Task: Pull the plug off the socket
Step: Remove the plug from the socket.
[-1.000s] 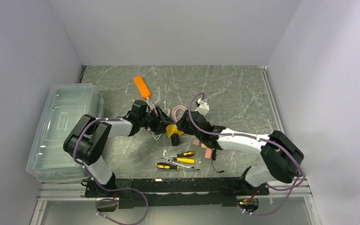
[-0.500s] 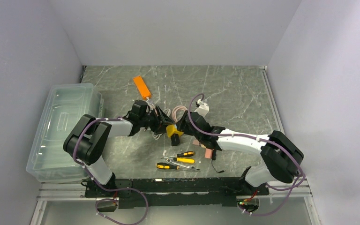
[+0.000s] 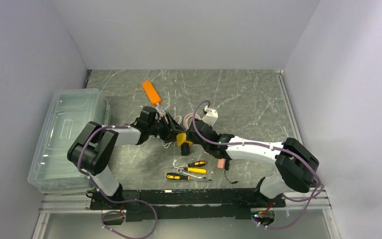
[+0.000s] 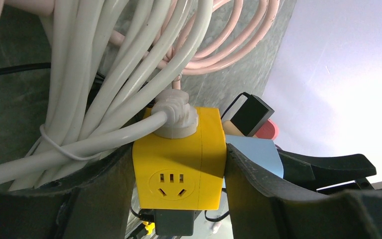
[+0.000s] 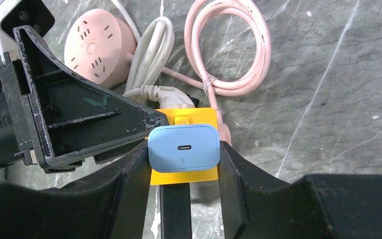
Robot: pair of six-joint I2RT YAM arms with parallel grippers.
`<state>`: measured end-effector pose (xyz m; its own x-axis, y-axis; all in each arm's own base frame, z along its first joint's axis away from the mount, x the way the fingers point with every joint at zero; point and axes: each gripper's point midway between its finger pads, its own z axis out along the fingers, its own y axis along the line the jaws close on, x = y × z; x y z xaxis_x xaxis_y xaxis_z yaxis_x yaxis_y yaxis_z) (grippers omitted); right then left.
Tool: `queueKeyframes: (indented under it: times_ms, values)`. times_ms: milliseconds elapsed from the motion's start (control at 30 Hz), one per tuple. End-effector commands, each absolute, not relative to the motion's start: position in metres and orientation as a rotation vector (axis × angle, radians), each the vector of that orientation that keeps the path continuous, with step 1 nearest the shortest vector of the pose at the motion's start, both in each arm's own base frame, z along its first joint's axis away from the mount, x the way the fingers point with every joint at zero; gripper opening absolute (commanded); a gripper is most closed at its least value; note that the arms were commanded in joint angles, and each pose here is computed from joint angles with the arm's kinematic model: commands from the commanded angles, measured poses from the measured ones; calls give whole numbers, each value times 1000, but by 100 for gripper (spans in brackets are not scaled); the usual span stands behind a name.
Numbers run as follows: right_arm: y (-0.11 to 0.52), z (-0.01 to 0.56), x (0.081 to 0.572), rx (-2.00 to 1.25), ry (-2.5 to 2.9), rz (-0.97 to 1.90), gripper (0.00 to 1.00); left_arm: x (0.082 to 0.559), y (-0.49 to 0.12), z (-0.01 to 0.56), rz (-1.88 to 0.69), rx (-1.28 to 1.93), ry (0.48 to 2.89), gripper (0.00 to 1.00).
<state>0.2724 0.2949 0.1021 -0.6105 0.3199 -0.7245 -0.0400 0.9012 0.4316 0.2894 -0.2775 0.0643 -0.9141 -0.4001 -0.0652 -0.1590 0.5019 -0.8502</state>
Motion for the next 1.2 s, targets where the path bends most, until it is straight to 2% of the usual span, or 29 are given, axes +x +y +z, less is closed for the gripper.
queueKeyframes:
  times_ms: [0, 667, 1167]
  values:
    - [314, 130, 278, 189, 2109, 569, 0, 286, -280, 62, -1338, -408, 2510, 9]
    - [300, 110, 276, 328, 2188, 775, 0, 285, -279, 58, -1328, -414, 2521, 6]
    - [298, 116, 282, 301, 2184, 641, 0, 286, -279, 58, -1326, -413, 2525, 5]
